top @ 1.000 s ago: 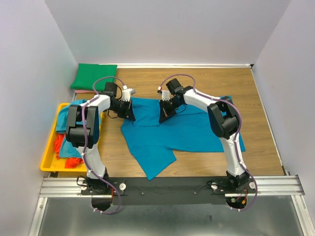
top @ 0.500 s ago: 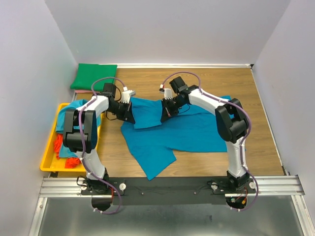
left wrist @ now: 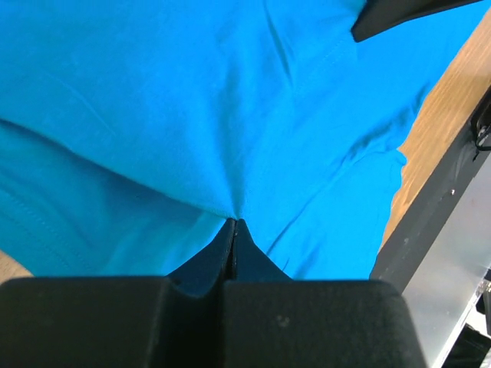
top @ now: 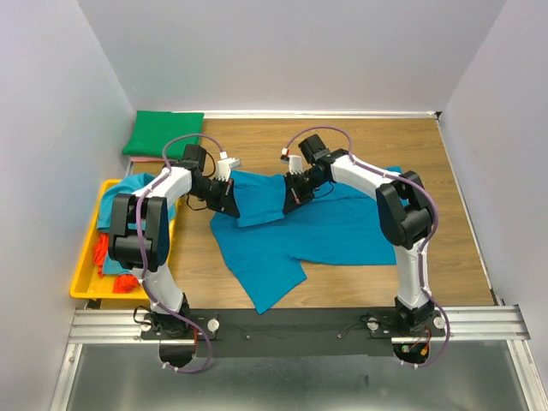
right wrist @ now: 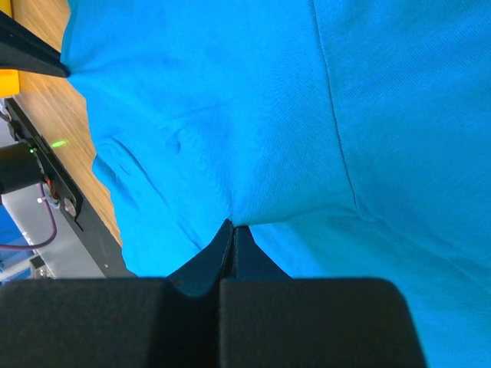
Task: Fold and stack the t-shirts
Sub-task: Fold the tshirt
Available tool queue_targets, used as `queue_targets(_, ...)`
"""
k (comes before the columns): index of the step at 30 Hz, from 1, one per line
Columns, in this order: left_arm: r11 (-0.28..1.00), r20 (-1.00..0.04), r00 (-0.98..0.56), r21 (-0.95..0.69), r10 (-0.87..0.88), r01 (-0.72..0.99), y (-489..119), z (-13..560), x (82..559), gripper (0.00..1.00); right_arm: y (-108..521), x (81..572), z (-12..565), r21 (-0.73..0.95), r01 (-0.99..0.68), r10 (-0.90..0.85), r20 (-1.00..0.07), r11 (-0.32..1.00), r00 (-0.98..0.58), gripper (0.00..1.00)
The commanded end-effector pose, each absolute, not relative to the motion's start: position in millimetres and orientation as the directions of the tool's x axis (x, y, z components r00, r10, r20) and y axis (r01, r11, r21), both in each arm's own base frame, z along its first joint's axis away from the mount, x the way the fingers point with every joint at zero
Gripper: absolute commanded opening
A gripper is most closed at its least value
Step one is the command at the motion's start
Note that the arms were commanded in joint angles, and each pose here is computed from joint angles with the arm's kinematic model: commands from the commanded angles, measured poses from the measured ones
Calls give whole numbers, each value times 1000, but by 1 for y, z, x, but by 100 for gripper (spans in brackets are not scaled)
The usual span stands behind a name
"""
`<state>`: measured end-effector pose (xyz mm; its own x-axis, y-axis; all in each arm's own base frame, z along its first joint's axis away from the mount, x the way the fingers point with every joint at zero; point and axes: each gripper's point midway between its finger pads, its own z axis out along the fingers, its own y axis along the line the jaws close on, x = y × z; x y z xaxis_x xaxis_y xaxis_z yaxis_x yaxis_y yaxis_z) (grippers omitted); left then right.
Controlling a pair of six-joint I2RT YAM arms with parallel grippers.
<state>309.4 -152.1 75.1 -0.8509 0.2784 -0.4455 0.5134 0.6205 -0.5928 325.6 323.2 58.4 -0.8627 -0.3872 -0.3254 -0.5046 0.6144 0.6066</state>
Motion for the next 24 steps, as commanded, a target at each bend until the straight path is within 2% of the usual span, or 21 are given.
queue_targets(1,584,-458,-839,-608,295,538,-161,84,298,0,323,322,51,616,-510,-403,-317,600,-858,0)
queue_targets(12,527,-446,-818,-626,363,575,-186,79,282,0,306,324,40,535,-544,-433,-330,646,-839,1)
queue_targets(18,474,-475,-782,-623,403,622,-197,83,281,0,300,328,35,493,-567,-455,-338,660,-824,1)
queue_targets(20,449,-501,-774,-630,387,633,-191,94,288,14,298,328,37,486,-581,-472,-339,653,-814,7)
queue_targets(21,455,-522,-780,-633,346,626,-185,104,298,16,298,328,40,486,-580,-471,-340,654,-814,17)
queue_targets(24,520,-588,-789,-626,175,582,-146,130,343,19,299,328,58,469,-642,-504,-398,606,-766,24)
